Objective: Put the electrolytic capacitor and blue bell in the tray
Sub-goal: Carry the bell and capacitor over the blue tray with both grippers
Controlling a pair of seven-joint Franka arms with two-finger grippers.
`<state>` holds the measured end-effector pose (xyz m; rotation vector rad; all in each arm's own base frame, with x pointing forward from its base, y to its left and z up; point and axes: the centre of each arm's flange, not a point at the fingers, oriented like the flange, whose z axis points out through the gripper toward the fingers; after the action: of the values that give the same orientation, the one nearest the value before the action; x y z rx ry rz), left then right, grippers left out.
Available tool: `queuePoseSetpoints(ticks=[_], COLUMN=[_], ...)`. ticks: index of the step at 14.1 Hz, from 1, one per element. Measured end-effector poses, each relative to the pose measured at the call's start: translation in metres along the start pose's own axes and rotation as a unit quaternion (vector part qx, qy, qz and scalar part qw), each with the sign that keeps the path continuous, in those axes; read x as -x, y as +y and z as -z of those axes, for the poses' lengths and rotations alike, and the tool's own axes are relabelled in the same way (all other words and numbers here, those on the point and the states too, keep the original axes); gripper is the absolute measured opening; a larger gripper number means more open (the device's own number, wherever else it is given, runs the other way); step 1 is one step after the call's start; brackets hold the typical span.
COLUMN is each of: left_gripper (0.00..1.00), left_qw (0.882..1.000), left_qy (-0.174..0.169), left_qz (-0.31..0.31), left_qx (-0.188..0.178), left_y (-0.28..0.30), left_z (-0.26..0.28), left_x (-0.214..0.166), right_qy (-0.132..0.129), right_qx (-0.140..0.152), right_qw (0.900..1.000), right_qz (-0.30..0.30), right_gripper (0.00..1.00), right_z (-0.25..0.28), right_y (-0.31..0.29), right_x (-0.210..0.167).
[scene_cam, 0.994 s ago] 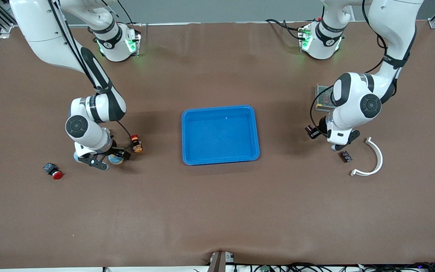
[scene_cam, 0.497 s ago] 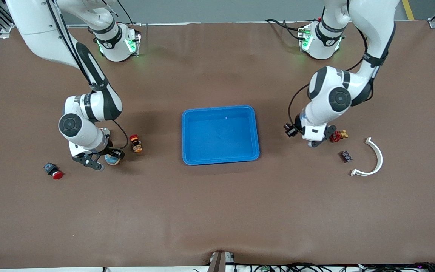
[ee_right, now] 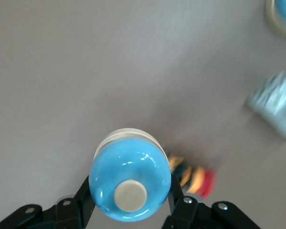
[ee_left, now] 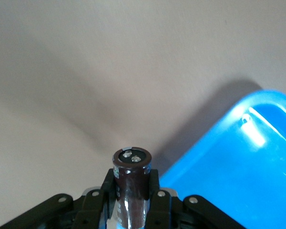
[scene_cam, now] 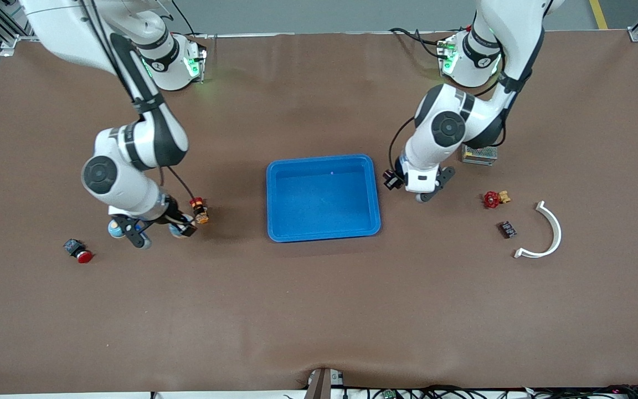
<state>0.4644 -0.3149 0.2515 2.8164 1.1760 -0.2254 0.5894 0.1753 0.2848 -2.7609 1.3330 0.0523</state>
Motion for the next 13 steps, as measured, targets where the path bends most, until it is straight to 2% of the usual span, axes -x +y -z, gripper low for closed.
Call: queuePoseSetpoints(ticks=[2,5,9,13], left_gripper=[0.3,0.3,0.3,0.3], left_qw=[1.0,1.0,1.0,1.0], left_qy=[-0.003,-0.011,-0.014,-0.015], left_qz=[0.014,0.019,0.018,0.022], left_qx=[-0.001,-0.008,-0.007,-0.013], left_y=[0.018,0.041,0.051,0.05], left_z=[-0.01,-0.034,-0.064,-0.083], left_x=[0.027,0.057,0.059,0.056], right_qy=[0.002,-0.002,-0.005,-0.007], right_qx=[-0.017,-0.025,-0.019,-0.011], right_qw=[0.997,0.991,0.981,0.973], right_qz=[-0.073,-0.134,-0.195,-0.229], right_gripper=[0.64,0.64,0.64,0.64], right_z=[0.012,0.014,-0.01,-0.043], right_y=[-0.03,-0.055,-0.079,-0.103], right_x=[0.044,0.094,0.133,0.167])
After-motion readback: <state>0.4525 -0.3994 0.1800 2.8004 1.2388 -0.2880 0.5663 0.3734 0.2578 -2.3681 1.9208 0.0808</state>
